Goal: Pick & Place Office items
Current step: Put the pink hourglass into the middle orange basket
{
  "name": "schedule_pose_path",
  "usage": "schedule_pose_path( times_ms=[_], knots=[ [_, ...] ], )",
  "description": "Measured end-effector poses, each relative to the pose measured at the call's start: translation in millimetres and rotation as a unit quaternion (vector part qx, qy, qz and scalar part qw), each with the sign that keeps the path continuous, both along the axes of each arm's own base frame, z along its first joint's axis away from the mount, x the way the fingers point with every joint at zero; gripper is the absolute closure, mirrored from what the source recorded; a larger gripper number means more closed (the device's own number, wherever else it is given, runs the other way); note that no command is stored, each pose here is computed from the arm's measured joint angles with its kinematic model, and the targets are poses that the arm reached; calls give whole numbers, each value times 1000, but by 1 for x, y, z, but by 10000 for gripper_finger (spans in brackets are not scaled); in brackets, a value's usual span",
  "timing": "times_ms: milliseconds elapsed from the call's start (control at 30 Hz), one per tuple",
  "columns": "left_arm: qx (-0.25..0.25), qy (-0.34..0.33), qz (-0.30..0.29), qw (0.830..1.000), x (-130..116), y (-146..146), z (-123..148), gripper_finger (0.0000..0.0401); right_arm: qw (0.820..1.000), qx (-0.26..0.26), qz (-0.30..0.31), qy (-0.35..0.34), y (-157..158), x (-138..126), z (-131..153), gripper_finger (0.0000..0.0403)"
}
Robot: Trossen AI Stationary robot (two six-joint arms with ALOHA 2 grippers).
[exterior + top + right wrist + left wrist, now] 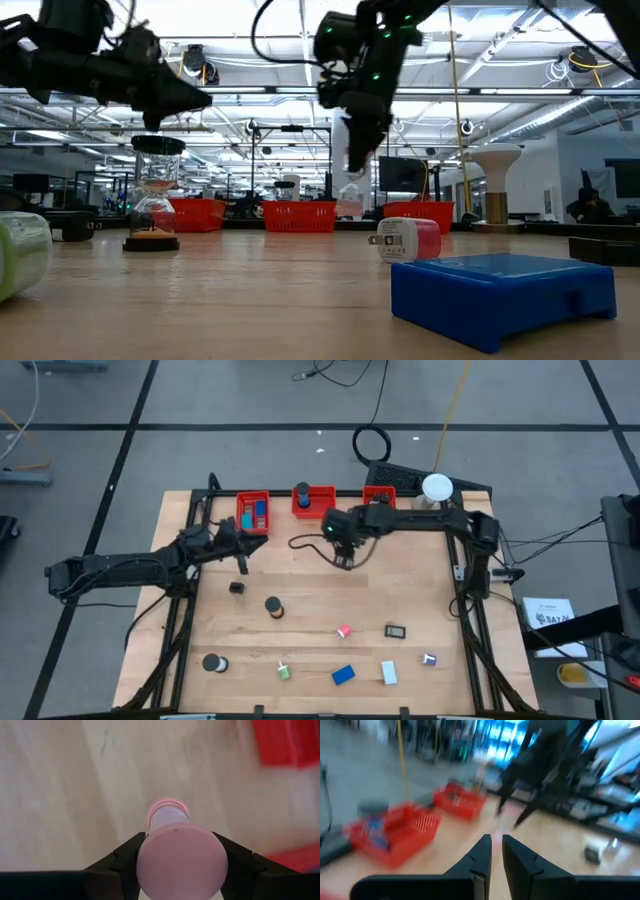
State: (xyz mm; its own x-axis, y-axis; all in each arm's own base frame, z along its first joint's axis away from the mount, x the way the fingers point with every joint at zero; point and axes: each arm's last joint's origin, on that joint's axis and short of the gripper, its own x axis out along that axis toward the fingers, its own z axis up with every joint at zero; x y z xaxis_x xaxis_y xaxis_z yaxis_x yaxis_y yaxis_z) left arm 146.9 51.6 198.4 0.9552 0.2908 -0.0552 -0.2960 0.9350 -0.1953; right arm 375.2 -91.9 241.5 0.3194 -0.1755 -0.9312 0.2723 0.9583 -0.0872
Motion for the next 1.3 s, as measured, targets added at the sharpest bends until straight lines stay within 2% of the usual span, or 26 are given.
schedule_pose_path(
  times_ms=[133,233,400,533,700,1000,1200,1300],
  knots=[
    [47,-60,-32,997,-6,-6,-16,383,999,-14,31,6,-18,18,-6,216],
    [59,-72,-36,995,-8,-7,-23,397,999,1,47,7,-26,23,-12,216],
    [69,-68,-35,995,-6,-6,-24,383,998,-2,57,12,-31,25,-18,216],
    [71,-71,-26,995,-6,-5,-23,389,998,-7,64,9,-32,25,-17,216],
    [71,-69,-12,995,-7,-5,-23,398,998,4,67,2,-31,27,-19,187],
    [75,-66,-12,995,-7,-4,-24,369,998,-8,66,-22,-30,33,-19,187],
    [70,-67,-12,995,-7,-4,-24,364,996,-70,44,-45,-25,25,12,147],
    [69,-67,-12,995,-7,-4,-24,364,996,-66,17,-62,-22,15,28,126]
  ],
)
